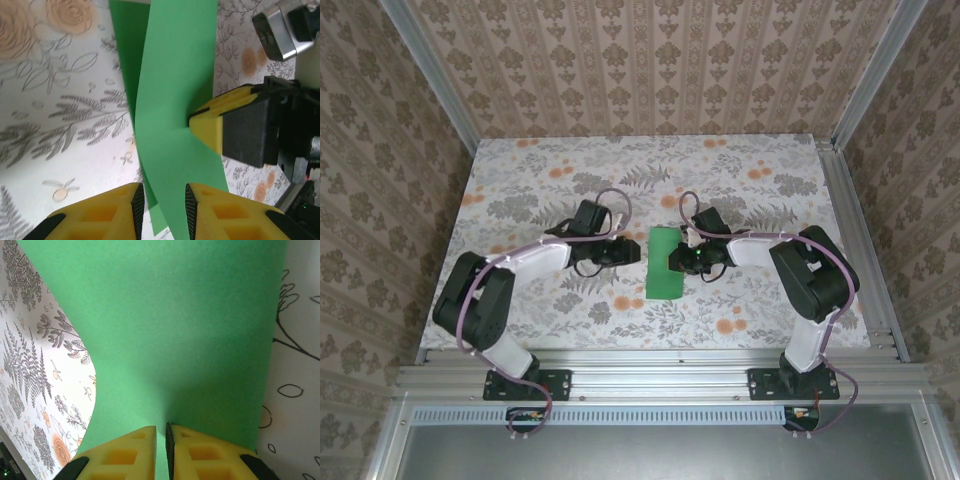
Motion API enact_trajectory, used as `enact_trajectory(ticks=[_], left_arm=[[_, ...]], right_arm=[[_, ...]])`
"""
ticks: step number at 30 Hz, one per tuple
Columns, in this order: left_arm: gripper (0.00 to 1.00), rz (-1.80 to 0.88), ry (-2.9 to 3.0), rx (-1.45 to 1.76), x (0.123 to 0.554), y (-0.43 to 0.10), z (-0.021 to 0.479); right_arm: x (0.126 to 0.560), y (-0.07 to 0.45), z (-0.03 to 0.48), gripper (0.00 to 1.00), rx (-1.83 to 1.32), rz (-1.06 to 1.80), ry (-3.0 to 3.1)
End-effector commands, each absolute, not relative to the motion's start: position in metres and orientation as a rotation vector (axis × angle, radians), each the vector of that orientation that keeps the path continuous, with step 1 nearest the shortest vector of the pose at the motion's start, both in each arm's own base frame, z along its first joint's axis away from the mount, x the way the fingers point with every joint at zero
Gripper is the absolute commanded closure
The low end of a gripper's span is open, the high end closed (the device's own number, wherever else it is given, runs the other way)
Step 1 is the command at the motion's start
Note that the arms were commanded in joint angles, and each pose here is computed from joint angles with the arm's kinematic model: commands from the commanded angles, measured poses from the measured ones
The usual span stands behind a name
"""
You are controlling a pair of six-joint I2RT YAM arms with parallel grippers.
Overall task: Fold a paper plane with a square sheet of paper (pick it up from the middle)
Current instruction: First fold in half a square sheet of paper at the center of the table.
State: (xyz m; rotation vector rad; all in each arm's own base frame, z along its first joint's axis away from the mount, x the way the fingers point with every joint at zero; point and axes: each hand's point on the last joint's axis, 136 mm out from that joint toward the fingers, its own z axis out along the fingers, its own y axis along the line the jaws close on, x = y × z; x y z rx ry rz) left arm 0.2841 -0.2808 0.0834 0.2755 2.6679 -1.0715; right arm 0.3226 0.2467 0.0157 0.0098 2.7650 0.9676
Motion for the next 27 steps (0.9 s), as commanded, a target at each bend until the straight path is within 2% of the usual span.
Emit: enact_trajectory(ticks=[1,10,18,27], left_arm=[[0.69,-1.121,2.658,0.318,0.290,-0.301,0.087],[0.72,-1.160,2.710,0.359,0.287,-0.328,0.055],[0.75,-1.129,2.776,0.366,0.278,-0.328,0.025],[0.76,-0.909,2.924,0.468,0.252,-0.304,-0.017]], right_arm=[[0.300,0.235,-0.010,0.82,0.026,0.917,2.873],[0.297,0.236,-0.007,0.82,0.022,0.944,2.866],[0.295,0.239,-0.004,0.82,0.010,0.969,2.861],[0.304,0.239,0.009,0.81,0.037,0.995,2.808]])
